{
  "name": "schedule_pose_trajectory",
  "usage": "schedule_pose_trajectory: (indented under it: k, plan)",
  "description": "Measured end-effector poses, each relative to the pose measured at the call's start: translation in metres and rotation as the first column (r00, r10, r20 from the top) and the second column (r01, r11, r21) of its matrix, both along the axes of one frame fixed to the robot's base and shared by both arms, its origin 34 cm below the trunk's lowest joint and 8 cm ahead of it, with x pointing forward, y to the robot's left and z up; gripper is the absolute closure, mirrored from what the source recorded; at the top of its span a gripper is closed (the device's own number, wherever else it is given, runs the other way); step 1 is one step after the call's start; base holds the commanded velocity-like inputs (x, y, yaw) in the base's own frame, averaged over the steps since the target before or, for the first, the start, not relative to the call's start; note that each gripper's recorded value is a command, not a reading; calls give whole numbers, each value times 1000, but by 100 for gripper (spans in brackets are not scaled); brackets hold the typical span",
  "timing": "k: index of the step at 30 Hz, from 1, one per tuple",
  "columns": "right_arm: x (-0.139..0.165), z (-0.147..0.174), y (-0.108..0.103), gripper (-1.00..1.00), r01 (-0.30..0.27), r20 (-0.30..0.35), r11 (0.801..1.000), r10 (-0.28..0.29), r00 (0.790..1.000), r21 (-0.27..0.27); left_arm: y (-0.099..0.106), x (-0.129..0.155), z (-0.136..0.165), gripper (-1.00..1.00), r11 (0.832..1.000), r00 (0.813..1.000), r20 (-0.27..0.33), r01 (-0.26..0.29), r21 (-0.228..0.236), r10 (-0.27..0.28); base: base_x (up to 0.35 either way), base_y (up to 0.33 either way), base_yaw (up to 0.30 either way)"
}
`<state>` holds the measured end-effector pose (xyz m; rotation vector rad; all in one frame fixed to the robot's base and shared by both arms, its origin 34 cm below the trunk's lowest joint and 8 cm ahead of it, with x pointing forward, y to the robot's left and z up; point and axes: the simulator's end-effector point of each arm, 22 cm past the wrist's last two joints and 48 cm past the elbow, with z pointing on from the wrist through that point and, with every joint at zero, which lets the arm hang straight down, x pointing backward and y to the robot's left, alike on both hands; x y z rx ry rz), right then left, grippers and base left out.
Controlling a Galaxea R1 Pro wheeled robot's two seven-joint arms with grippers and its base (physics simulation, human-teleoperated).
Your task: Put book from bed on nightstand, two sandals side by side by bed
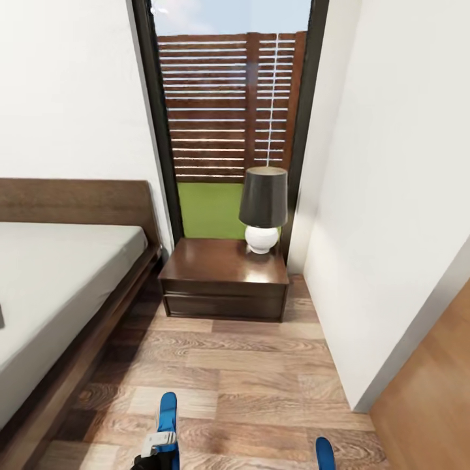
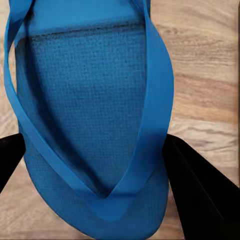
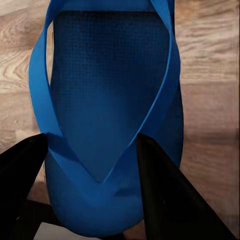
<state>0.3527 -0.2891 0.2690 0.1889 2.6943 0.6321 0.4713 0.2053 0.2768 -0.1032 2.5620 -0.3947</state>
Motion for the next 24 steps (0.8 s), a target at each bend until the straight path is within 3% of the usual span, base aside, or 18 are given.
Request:
schedule_pose_trajectory:
  k: [11, 24]
  plan:
    - [0, 0, 0, 100, 0, 0, 1000, 0, 1000, 0, 0, 0, 0, 100, 1000, 1000, 0, 0, 0, 0, 299, -149, 0]
    - [0, 0, 0, 100, -1, 0, 1000, 1, 1000, 0, 0, 0, 0, 100, 1000, 1000, 0, 0, 0, 0, 319, -12, 11]
